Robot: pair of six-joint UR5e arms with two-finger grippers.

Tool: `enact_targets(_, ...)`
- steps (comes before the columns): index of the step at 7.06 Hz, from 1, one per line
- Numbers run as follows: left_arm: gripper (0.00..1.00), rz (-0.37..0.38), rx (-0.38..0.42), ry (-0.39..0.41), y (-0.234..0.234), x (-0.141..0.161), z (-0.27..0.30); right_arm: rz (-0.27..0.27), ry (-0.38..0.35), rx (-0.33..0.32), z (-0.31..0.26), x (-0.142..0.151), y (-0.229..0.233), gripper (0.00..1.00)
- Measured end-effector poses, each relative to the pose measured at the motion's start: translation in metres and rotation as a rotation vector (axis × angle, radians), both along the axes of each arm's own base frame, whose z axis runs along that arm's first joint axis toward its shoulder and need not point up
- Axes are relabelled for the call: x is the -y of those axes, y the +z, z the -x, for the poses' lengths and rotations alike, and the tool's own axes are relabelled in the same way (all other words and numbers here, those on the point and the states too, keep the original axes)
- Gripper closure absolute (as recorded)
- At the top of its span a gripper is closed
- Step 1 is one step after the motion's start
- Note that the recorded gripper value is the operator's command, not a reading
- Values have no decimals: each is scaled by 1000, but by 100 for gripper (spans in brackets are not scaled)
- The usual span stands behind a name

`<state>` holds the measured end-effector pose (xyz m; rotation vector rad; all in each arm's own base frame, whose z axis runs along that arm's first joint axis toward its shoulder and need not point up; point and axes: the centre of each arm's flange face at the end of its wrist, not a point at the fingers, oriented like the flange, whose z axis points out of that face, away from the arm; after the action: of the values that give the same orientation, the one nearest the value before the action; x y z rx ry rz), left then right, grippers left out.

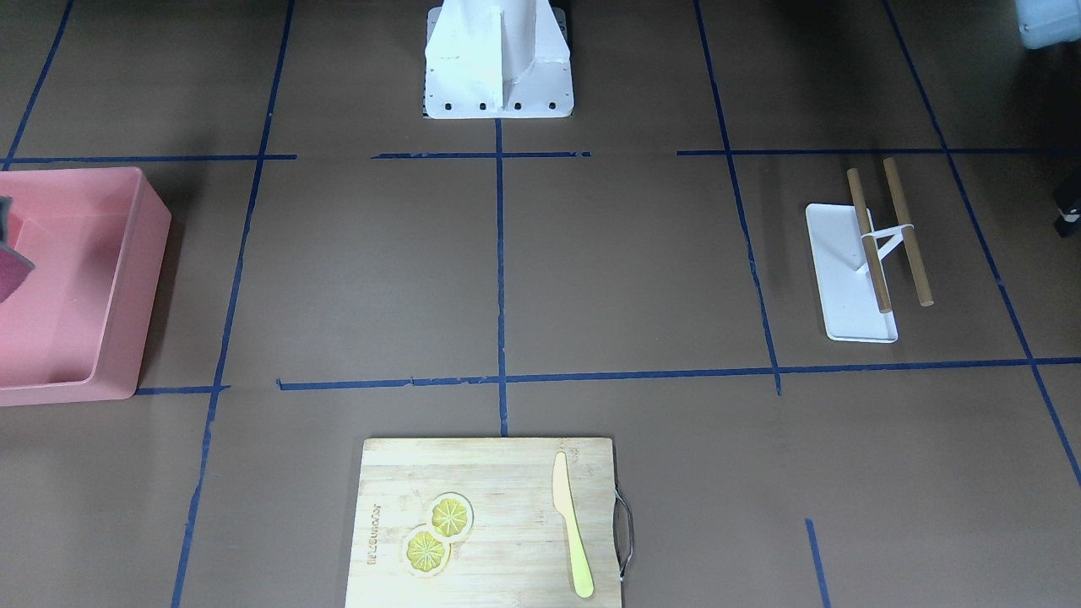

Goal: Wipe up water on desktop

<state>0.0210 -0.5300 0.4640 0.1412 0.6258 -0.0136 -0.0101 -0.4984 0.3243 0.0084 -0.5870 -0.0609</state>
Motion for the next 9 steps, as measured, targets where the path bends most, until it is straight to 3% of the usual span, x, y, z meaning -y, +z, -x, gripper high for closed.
enact_targets(2, 0, 27, -37, 33, 25, 3, 9, 31, -26, 57, 0, -12, 32, 96)
enact_targets(3, 0, 33, -43, 38, 31, 2, 11, 53, -36, 73, 4, -17, 46, 89)
enact_targets(4, 0, 36, -46, 40, 34, 2, 12, 66, -53, 79, 12, -21, 58, 39)
enact_targets(5, 0, 37, -47, 40, 34, 2, 12, 68, -71, 81, 20, -20, 67, 0)
enact_targets(9, 0, 39, -48, 37, 34, 2, 13, 57, -95, 84, 27, -20, 73, 0)
